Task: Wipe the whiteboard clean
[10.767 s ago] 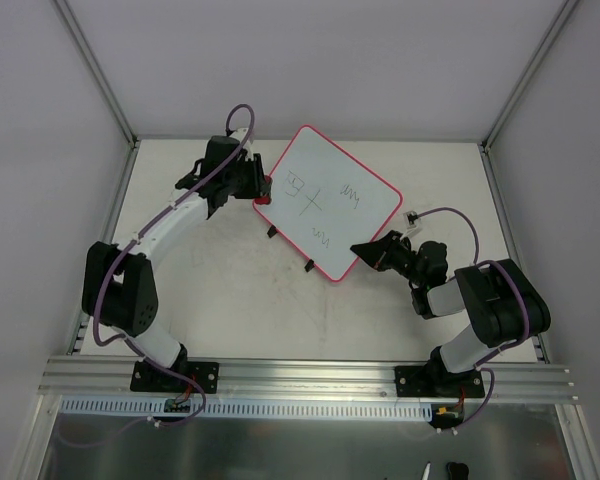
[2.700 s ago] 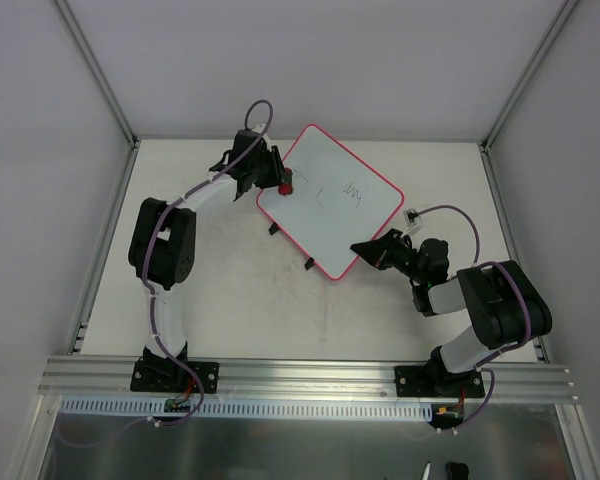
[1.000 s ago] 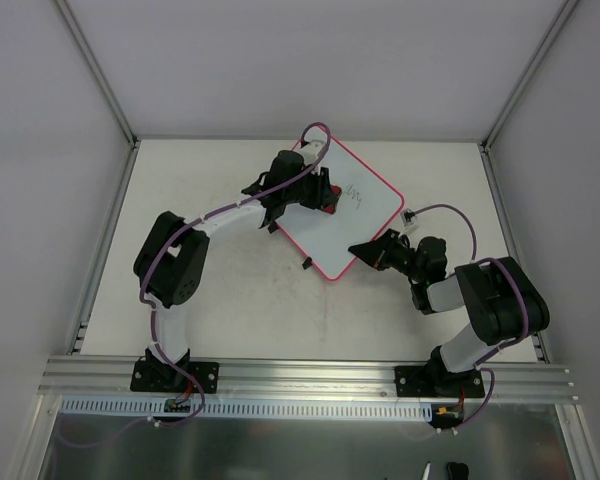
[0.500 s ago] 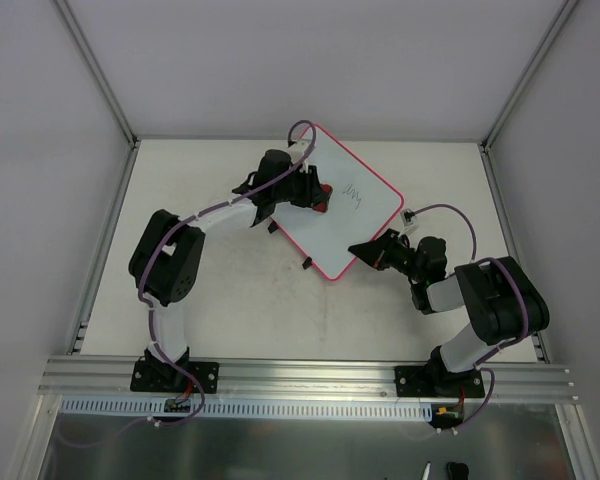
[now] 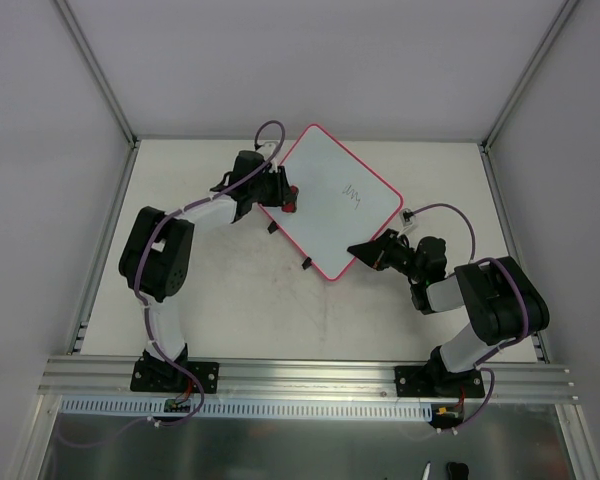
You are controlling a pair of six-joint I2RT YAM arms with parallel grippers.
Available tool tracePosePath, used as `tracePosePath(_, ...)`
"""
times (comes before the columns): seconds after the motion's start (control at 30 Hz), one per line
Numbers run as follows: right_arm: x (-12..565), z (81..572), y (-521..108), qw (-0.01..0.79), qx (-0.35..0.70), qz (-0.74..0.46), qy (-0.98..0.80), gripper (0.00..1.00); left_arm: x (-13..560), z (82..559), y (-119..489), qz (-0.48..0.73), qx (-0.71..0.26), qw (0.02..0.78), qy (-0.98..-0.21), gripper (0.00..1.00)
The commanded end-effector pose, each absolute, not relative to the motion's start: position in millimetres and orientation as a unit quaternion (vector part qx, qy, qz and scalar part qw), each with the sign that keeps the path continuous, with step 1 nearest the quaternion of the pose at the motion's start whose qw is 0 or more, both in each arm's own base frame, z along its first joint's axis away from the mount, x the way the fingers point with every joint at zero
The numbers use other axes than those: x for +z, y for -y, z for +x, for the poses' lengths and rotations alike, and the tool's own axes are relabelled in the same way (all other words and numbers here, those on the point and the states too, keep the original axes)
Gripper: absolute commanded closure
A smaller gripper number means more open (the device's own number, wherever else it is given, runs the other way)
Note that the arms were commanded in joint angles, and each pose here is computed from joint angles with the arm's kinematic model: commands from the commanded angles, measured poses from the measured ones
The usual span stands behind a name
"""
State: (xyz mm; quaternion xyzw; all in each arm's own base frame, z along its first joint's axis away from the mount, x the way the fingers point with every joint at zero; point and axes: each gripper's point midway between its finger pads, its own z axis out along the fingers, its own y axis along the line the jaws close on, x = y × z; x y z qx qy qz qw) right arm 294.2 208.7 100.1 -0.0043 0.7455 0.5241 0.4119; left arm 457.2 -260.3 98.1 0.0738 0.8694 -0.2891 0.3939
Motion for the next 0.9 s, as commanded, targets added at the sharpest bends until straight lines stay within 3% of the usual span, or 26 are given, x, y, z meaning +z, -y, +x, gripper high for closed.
tracePosePath(0.0,160,300,-218,0.510,0.545,-0.089,-0.659,1.00,106,439,288,0.099,-0.304,0.386,-0.865,0.81)
tracePosePath(0.37,161,300,-218,0.511,0.545,-0.090,-0.658,1.00,132,421,365,0.153,-0.348,0.387,-0.840,0.80)
tracePosePath(0.87,161,300,-218,0.511,0.546,-0.090,-0.658,1.00,136,375,415,0.257,-0.382,0.364,-0.809,0.80)
